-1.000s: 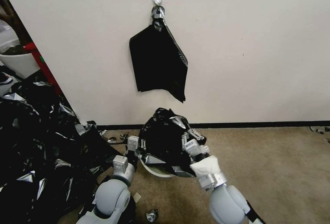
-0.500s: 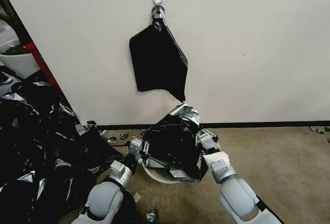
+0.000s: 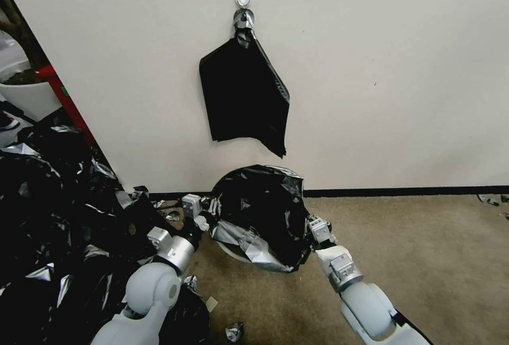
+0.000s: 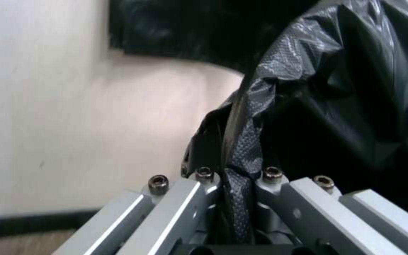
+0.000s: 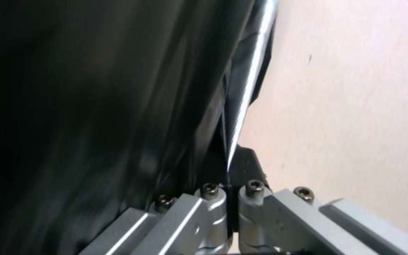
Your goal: Place a trash bag onto the trash bin.
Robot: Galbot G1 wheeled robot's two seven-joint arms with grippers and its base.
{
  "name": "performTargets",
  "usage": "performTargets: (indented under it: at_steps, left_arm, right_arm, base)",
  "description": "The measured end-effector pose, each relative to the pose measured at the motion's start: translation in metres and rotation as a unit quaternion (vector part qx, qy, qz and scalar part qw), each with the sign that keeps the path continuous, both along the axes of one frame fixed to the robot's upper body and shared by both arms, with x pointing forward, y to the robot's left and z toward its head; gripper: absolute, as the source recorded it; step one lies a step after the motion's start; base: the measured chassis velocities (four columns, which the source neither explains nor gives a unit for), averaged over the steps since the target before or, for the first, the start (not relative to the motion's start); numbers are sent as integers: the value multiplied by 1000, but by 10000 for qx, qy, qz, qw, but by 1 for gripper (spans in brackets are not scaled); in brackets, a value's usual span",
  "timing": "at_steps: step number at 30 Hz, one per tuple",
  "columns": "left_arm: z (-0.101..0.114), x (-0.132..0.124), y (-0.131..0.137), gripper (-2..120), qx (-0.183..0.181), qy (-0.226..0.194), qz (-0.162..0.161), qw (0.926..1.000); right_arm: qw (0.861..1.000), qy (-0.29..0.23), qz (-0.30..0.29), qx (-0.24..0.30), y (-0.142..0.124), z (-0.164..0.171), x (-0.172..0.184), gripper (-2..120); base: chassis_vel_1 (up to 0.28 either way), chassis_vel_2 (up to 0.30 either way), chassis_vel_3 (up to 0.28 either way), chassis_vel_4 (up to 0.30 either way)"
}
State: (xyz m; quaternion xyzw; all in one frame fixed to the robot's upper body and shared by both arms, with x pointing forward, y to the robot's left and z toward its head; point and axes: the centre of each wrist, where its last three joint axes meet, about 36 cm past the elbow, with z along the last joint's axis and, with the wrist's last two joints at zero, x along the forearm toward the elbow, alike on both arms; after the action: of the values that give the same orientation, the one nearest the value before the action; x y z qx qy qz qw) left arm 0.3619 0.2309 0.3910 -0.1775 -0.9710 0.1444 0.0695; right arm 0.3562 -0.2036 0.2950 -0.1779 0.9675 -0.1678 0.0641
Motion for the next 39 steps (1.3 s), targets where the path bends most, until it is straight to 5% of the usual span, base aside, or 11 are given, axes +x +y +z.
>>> performTargets:
  at_steps: [4,10,14,19,23,28,33,39]
  left_arm:
    - [3,2,-5,3,76,285,282,9992]
    - [3,6,-7,3,131,345,397,9985]
    - [1,7,-6,3,205,319,414,9984]
    - [-11,9,-4,2,571,76,337,9978]
    - [-14,9,-5,2,671,35,315,9972]
    - [-17,9,-4,2,790,-16,336,9963]
    - [-17,9,-2,2,816,-30,354,9960]
    - [-13,9,-2,2,805,-54,483,9956]
  right_arm:
    - [9991,-387,129,144,0,-19,11,14]
    - [9969,-278,200,705,3,-19,10,33]
    - [9908,283,38,1320,6,3,6,45]
    - [9594,1856,-540,2056,-1,55,3,68]
    - [9433,2319,-629,2290,-9,73,3,82]
    - [9407,2413,-1003,2162,-16,91,6,98]
    - [9305,2458,-1659,2152,-13,119,2,100]
    - [9329,2155,-1576,2416,5,155,-34,100]
  base:
    - [0,0,0,0]
    - [0,0,0,0]
    - [0,0,0,0]
    - [0,0,0,0]
    - [0,0,0,0]
    - [0,0,0,0]
    - [0,0,0,0]
    - [0,0,0,0]
